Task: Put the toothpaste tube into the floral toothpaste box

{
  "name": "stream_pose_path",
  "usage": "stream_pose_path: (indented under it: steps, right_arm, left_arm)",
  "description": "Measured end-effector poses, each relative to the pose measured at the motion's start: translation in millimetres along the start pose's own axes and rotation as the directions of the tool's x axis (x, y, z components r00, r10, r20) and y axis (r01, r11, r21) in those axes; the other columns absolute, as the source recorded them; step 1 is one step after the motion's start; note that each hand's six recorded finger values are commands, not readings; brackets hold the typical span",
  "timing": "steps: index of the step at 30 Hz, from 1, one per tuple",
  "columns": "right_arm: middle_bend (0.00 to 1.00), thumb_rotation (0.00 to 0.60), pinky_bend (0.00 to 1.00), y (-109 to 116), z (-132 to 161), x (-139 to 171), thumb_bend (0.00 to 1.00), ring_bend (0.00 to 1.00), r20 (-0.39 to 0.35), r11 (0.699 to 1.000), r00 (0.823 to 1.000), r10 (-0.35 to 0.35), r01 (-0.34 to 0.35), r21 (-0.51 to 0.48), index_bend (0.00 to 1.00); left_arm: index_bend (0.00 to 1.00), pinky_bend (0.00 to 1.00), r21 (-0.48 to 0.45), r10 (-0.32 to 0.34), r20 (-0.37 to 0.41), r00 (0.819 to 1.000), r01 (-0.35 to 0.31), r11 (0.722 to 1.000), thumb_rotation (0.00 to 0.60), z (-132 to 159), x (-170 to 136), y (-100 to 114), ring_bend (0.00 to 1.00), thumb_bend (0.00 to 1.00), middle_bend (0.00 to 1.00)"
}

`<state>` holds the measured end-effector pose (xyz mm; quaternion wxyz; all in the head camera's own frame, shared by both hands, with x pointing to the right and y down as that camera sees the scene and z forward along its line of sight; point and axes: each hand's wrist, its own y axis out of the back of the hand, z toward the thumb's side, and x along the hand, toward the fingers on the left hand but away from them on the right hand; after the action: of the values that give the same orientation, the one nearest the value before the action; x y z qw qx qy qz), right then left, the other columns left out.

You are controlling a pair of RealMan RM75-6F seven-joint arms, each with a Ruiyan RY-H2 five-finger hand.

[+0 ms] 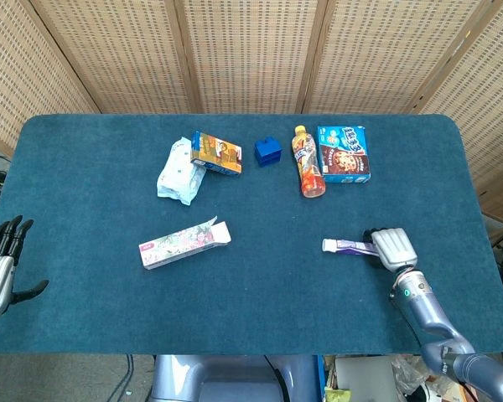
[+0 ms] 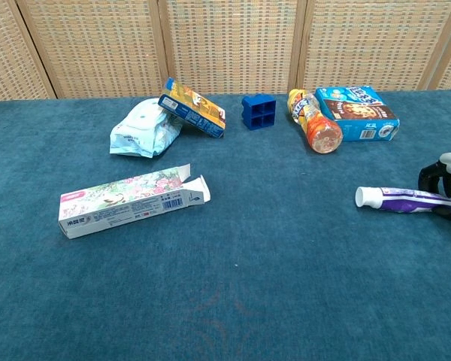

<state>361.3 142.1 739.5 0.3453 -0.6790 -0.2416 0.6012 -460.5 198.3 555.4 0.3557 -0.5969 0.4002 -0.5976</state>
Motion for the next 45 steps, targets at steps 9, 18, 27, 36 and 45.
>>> stream_pose_path:
  steps: [9, 18, 27, 36, 45]
  right_arm:
    - [0.65, 0.6, 0.49, 30, 0, 20, 0.56, 0.48, -0.066, 0.995, 0.993, -0.098, 0.097, -0.012, 0.63]
    - [0.65, 0.6, 0.49, 63, -9, 49, 0.56, 0.48, -0.094, 0.982, 0.981, -0.172, 0.179, 0.068, 0.63]
    - [0.66, 0.6, 0.49, 76, -12, 69, 0.56, 0.48, -0.093, 0.97, 0.976, -0.195, 0.206, 0.13, 0.63]
    - [0.66, 0.6, 0.49, 81, -15, 75, 0.56, 0.48, -0.086, 0.966, 0.977, -0.196, 0.207, 0.153, 0.63]
    - [0.66, 0.6, 0.49, 82, -19, 79, 0.56, 0.49, -0.076, 0.965, 0.978, -0.193, 0.204, 0.163, 0.63]
  left_arm:
    - [0.0, 0.0, -0.005, -0.019, 0.045, 0.999, 0.02, 1.0, 0.6, 16, 17, 0, 0.0, 0.18, 0.0]
    - [0.0, 0.03, 0.01, -0.128, 0.102, 0.987, 0.127, 0.992, 0.6, 59, 60, -15, 0.0, 0.18, 0.0]
    - [0.0, 0.11, -0.036, -0.301, 0.137, 0.944, 0.309, 0.95, 0.6, 131, 101, -69, 0.0, 0.18, 0.0]
    - [0.0, 0.13, -0.043, -0.397, 0.181, 0.9, 0.41, 0.911, 0.6, 182, 116, -103, 0.0, 0.18, 0.0]
    - [0.08, 0.26, -0.018, -0.443, 0.166, 0.881, 0.452, 0.892, 0.6, 208, 123, -127, 0.1, 0.18, 0.07]
